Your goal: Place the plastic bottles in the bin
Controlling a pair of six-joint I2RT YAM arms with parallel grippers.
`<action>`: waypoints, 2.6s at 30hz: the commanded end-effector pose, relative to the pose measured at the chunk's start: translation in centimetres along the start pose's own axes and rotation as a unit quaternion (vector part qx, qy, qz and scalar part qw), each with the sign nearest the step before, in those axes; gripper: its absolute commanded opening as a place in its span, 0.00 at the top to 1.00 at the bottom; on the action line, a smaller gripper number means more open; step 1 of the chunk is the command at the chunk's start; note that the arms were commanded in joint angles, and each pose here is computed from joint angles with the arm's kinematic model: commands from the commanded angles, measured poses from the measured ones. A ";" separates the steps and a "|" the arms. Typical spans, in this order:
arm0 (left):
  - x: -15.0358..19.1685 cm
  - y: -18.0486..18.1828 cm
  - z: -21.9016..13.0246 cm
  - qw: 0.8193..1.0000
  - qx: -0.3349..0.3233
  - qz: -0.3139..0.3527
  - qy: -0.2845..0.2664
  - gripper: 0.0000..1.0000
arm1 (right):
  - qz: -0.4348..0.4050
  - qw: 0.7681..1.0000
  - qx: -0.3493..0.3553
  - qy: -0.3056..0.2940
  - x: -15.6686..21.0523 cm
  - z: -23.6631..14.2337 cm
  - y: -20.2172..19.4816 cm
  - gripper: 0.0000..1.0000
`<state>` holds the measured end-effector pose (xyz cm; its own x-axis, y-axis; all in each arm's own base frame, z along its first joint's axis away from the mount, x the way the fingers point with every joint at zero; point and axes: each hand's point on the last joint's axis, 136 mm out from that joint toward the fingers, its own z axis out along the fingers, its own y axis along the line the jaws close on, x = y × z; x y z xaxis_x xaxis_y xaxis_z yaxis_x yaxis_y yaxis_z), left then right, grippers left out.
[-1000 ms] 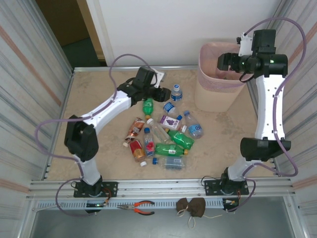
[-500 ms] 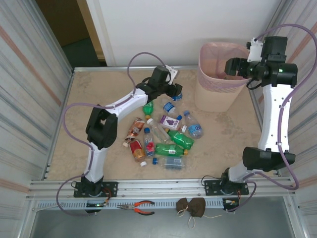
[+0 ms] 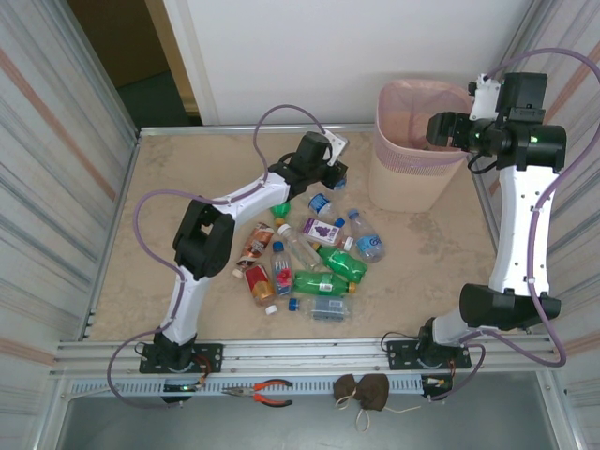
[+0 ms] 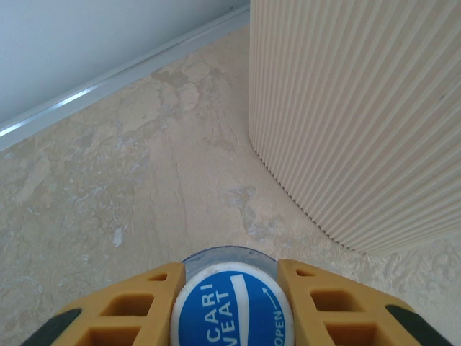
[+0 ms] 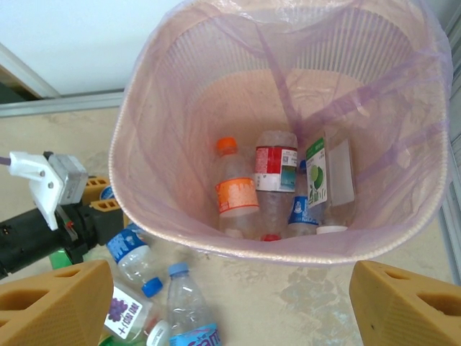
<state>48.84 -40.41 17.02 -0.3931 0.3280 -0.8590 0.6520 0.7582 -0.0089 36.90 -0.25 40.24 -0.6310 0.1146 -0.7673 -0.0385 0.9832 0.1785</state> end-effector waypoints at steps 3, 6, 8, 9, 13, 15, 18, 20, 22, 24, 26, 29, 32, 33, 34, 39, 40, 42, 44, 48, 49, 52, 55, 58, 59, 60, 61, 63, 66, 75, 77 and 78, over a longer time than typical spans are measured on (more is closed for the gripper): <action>-4.4 -0.4 -2.1 0.998 -0.004 0.021 -0.059 0.79 | -0.006 1.000 0.005 -0.012 0.1 -1.5 -0.1 0.16; -5.9 -0.8 -3.5 0.997 0.005 0.026 -0.076 0.81 | -0.006 1.000 0.005 -0.018 0.2 -2.0 0.1 0.16; -7.5 -1.2 -5.2 0.995 0.013 0.031 -0.092 0.82 | -0.008 1.000 0.000 -0.023 0.4 -2.3 0.4 0.17; -8.0 -1.2 -5.8 0.995 0.016 0.034 -0.096 0.82 | -0.009 1.000 -0.005 -0.026 0.5 -2.4 0.7 0.16; -9.6 -2.3 -9.1 0.993 0.046 0.041 -0.102 0.83 | -0.023 0.997 -0.044 -0.052 0.7 -3.1 2.5 0.16; -10.1 -3.1 -11.0 0.992 0.067 0.043 -0.100 0.83 | -0.032 0.995 -0.077 -0.058 1.5 -2.9 3.7 0.16; -10.4 -4.5 -14.1 0.989 0.108 0.045 -0.091 0.83 | -0.061 0.984 -0.141 -0.089 2.1 -3.5 6.2 0.15; -10.5 -5.6 -16.3 0.985 0.142 0.048 -0.088 0.83 | -0.086 0.971 -0.189 -0.115 2.5 -4.3 8.2 0.15; -10.4 -6.8 -18.6 0.980 0.176 0.049 -0.083 0.83 | -0.114 0.957 -0.232 -0.134 3.2 -4.9 10.1 0.14; -10.3 -7.8 -20.8 0.974 0.205 0.051 -0.082 0.83 | -0.150 0.938 -0.273 -0.148 4.3 -5.6 12.0 0.13; -10.2 -8.6 -23.0 0.968 0.231 0.050 -0.081 0.83 | -0.194 0.917 -0.308 -0.161 5.6 -6.2 14.0 0.09; -10.2 -9.8 -25.9 0.959 0.266 0.049 -0.087 0.83 | -0.269 0.881 -0.348 -0.176 8.0 -6.8 16.7 0.07; -10.3 -10.6 -28.3 0.951 0.292 0.047 -0.094 0.83 | -0.308 0.857 -0.375 -0.173 9.6 -7.0 18.8 0.03; -10.2 -10.8 -29.0 0.948 0.299 0.045 -0.095 0.83 | -0.316 0.849 -0.387 -0.171 10.1 -7.3 19.5 0.02; -10.2 -11.0 -29.7 0.946 0.304 0.044 -0.098 0.83 | -0.322 0.843 -0.397 -0.168 10.5 -7.5 20.0 0.02; -10.0 -11.6 -31.7 0.940 0.325 0.035 -0.099 0.83 | -0.325 0.835 -0.420 -0.144 11.4 -6.4 22.1 0.02; -10.0 -11.7 -32.0 0.939 0.326 0.034 -0.100 0.83 | -0.325 0.834 -0.425 -0.137 11.6 -6.2 22.6 0.02; -9.9 -11.7 -32.5 0.939 0.327 0.032 -0.102 0.83 | -0.329 0.831 -0.430 -0.127 11.9 -5.6 23.3 0.03; -9.8 -11.8 -32.9 0.937 0.330 0.032 -0.105 0.83 | -0.331 0.831 -0.431 -0.118 12.3 -5.0 23.9 0.03; -9.6 -12.0 -33.3 0.935 0.337 0.033 -0.108 0.83 | -0.329 0.823 -0.453 -0.096 13.0 -4.5 25.2 0.11; -9.6 -12.0 -33.4 0.934 0.337 0.034 -0.110 0.83 | -0.329 0.820 -0.459 -0.091 13.3 -4.6 25.5 0.12; -9.6 -12.0 -33.4 0.934 0.338 0.034 -0.109 0.83 | -0.334 0.816 -0.463 -0.086 13.7 -4.6 25.9 0.18; -9.7 -11.9 -33.3 0.934 0.337 0.035 -0.110 0.82 | -0.336 0.815 -0.464 -0.085 13.9 -4.6 25.9 0.24; -9.7 -12.0 -33.3 0.934 0.338 0.035 -0.109 0.82 | -0.338 0.814 -0.465 -0.085 14.0 -4.6 26.0 0.27; -9.7 -12.0 -33.3 0.934 0.339 0.035 -0.110 0.82 | -0.338 0.814 -0.465 -0.086 13.9 -4.7 26.0 0.29; -9.7 -12.0 -33.3 0.934 0.339 0.034 -0.110 0.82 | -0.338 0.814 -0.465 -0.084 13.9 -4.6 26.0 0.30; -9.7 -12.0 -33.3 0.934 0.338 0.034 -0.110 0.81 | -0.338 0.813 -0.466 -0.084 13.9 -4.7 26.0 0.31; -9.7 -11.9 -33.2 0.935 0.335 0.034 -0.110 0.80 | -0.338 0.813 -0.468 -0.082 13.9 -4.6 26.1 0.34; -9.7 -11.7 -33.2 0.937 0.328 0.033 -0.113 0.75 | -0.338 0.813 -0.467 -0.079 13.8 -4.5 26.1 0.35; -10.5 -10.0 -34.3 0.950 0.274 0.029 -0.150 0.48 | -0.325 0.826 -0.455 -0.074 12.9 -4.2 25.8 0.38; -10.7 -9.1 -34.8 0.953 0.254 0.022 -0.161 0.45 | -0.317 0.834 -0.446 -0.073 12.4 -3.9 25.4 0.38; -10.7 -8.6 -34.9 0.956 0.244 0.018 -0.165 0.43 | -0.312 0.838 -0.441 -0.074 12.0 -3.9 25.2 0.39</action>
<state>24.59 -32.43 41.77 -0.2452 0.1616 -0.9559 0.9326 0.3088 -0.1870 24.64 25.88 36.35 -0.1662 -0.3289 -0.9296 -0.9393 0.3399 0.0477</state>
